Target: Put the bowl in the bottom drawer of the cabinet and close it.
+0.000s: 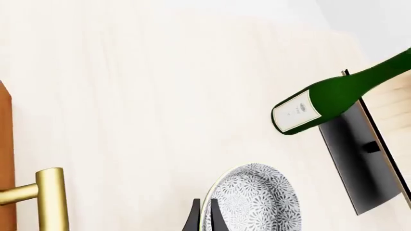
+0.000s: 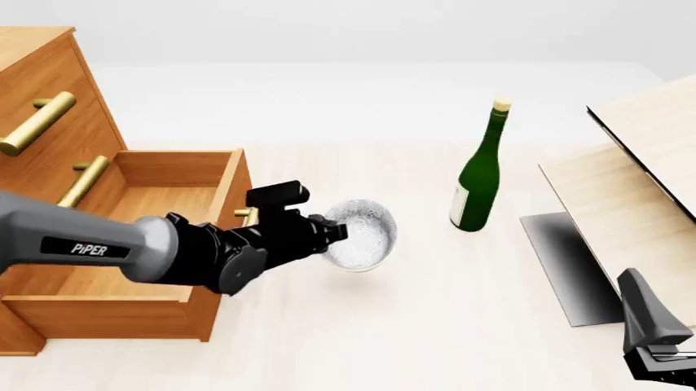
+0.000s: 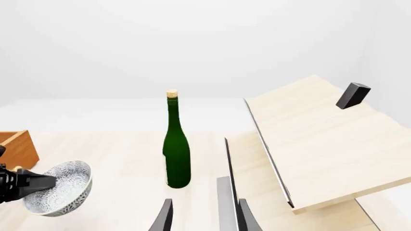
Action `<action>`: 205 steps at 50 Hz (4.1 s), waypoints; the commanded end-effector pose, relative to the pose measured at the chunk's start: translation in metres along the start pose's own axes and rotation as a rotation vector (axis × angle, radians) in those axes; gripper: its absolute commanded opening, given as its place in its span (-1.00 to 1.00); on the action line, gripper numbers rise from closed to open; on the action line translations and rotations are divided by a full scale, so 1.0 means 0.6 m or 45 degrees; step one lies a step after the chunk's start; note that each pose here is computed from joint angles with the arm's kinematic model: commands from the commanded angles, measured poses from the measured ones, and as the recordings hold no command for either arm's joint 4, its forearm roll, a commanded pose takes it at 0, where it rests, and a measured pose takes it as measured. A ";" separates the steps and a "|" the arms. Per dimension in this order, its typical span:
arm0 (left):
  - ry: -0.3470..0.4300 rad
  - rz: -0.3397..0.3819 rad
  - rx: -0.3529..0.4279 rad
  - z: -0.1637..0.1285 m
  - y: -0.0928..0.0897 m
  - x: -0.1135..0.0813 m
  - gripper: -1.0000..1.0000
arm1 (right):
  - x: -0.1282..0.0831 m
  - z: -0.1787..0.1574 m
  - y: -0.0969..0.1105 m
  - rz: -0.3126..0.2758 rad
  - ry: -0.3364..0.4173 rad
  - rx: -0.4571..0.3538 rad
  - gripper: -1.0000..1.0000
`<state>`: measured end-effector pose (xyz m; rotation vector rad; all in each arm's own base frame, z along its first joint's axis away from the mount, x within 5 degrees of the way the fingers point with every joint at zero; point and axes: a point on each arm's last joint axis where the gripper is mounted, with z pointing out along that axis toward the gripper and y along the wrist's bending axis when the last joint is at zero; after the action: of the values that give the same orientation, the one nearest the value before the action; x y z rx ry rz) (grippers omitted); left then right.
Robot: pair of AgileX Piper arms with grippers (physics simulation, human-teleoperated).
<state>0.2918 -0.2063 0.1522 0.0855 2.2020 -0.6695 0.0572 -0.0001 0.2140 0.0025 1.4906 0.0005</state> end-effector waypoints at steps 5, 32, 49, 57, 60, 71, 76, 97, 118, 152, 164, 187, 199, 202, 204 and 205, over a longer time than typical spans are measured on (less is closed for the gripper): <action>-0.095 0.057 0.031 -0.047 -0.008 -0.031 -1.00 | 0.000 0.000 0.000 0.000 0.000 0.000 1.00; -0.151 0.139 0.079 -0.103 -0.031 -0.049 -1.00 | 0.000 0.000 0.000 0.000 0.000 0.000 1.00; -0.187 0.191 0.082 -0.145 -0.034 -0.064 -1.00 | 0.000 0.000 0.000 0.000 0.000 0.000 1.00; -0.199 0.204 0.084 -0.162 -0.034 -0.066 -1.00 | 0.000 0.000 0.000 0.000 0.000 0.000 1.00; -0.206 0.210 0.084 -0.169 -0.035 -0.069 -1.00 | 0.000 0.000 0.000 0.000 0.000 0.000 1.00; -0.241 0.227 0.074 -0.206 -0.029 -0.076 -1.00 | 0.000 0.000 0.000 0.000 0.000 0.000 1.00; -0.252 0.241 0.079 -0.220 -0.030 -0.076 -1.00 | 0.000 0.000 0.000 0.000 0.000 0.000 1.00; -0.352 0.242 0.016 -0.293 -0.007 -0.094 -1.00 | 0.000 0.000 0.000 0.000 0.000 0.000 1.00; -0.434 0.241 -0.065 -0.352 0.015 -0.104 -1.00 | 0.000 0.000 0.000 0.000 0.000 0.000 1.00; -0.555 0.274 -0.285 -0.400 0.070 -0.109 -1.00 | 0.000 0.000 0.000 0.000 0.000 0.000 1.00; -0.586 0.280 -0.380 -0.412 0.093 -0.105 -1.00 | 0.000 0.000 0.000 0.000 0.000 0.000 1.00; -0.581 0.257 -0.500 -0.399 0.134 -0.098 -1.00 | 0.000 0.000 0.000 0.000 0.000 0.000 1.00; -0.560 0.243 -0.548 -0.386 0.155 -0.093 -1.00 | 0.000 0.000 0.000 0.000 0.000 0.000 1.00; -0.554 0.241 -0.552 -0.381 0.158 -0.092 -1.00 | 0.000 0.000 0.000 0.000 0.000 0.000 1.00; -0.554 0.241 -0.556 -0.378 0.161 -0.092 -1.00 | 0.000 0.000 0.000 0.000 0.000 0.000 1.00; -0.552 0.241 -0.562 -0.377 0.164 -0.091 -1.00 | 0.000 0.000 0.000 0.000 0.000 0.000 1.00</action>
<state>0.1926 -0.0075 0.2758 -0.0418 1.8368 -0.0881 0.0572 -0.0001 0.2140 0.0024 1.4905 0.0006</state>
